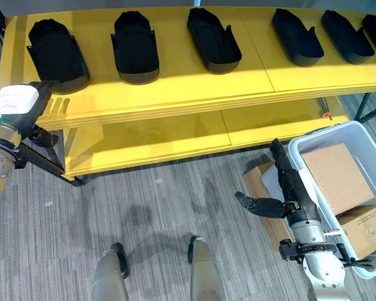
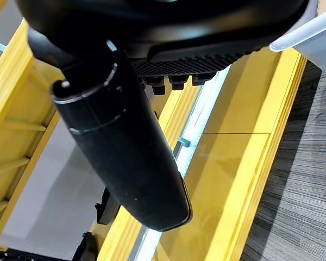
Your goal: Move parts from the plastic box to the shelf.
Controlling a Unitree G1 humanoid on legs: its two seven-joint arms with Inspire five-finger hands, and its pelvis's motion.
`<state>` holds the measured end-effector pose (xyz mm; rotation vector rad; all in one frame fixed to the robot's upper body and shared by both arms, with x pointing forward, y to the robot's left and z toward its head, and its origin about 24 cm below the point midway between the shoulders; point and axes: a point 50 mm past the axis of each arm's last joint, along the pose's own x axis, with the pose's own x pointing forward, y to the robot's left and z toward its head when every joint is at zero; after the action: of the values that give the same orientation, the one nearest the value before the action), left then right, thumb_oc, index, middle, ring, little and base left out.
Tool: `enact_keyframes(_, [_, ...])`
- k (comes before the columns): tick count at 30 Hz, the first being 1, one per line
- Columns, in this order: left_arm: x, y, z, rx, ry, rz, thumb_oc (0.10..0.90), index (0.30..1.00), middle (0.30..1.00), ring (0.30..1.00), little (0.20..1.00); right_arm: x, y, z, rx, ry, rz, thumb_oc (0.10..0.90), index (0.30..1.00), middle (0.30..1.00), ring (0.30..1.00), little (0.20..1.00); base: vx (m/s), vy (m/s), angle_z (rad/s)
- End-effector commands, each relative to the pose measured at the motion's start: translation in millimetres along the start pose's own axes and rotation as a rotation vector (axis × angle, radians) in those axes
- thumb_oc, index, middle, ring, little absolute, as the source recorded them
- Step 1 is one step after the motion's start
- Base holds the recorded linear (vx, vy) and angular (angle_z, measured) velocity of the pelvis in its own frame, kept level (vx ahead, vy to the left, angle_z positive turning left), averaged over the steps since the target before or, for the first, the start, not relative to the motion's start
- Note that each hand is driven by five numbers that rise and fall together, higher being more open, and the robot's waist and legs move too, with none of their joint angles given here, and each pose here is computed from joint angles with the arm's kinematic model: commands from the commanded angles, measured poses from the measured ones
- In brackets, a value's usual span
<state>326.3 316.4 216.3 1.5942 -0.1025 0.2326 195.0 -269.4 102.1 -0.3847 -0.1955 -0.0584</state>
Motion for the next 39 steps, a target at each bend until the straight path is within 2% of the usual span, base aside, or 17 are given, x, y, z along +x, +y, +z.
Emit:
enact_keyframes(1, [-0.1,66.8,-7.6,0.052,0.004,0.253,0.900,1.000,1.000,1.000,1.000,4.4,-25.6,42.3,-0.078,-0.220,-0.097,0.900,1.000,1.000,1.000,1.000,0.00,0.000,0.00])
enact_keyframes(13, [17.3,67.4,33.1,-0.107,-0.103,0.339,0.900,1.000,1.000,1.000,1.000,10.0,-20.4,42.6,-0.068,-0.227,-0.074,0.900,1.000,1.000,1.000,1.000,0.00,0.000,0.00])
enact_keyframes(29, [50.7,52.8,88.9,-0.265,-0.177,0.302,0.900,1.000,1.000,1.000,1.000,16.2,-11.8,46.8,-0.038,-0.255,-0.038,0.900,1.000,1.000,1.000,1.000,0.00,-0.003,-0.01])
enact_keyframes(39, [65.8,36.3,84.3,-0.310,-0.080,0.244,0.900,1.000,1.000,1.000,1.000,17.6,-8.4,51.1,-0.026,-0.281,-0.014,0.900,1.000,1.000,1.000,1.000,0.01,-0.003,-0.03])
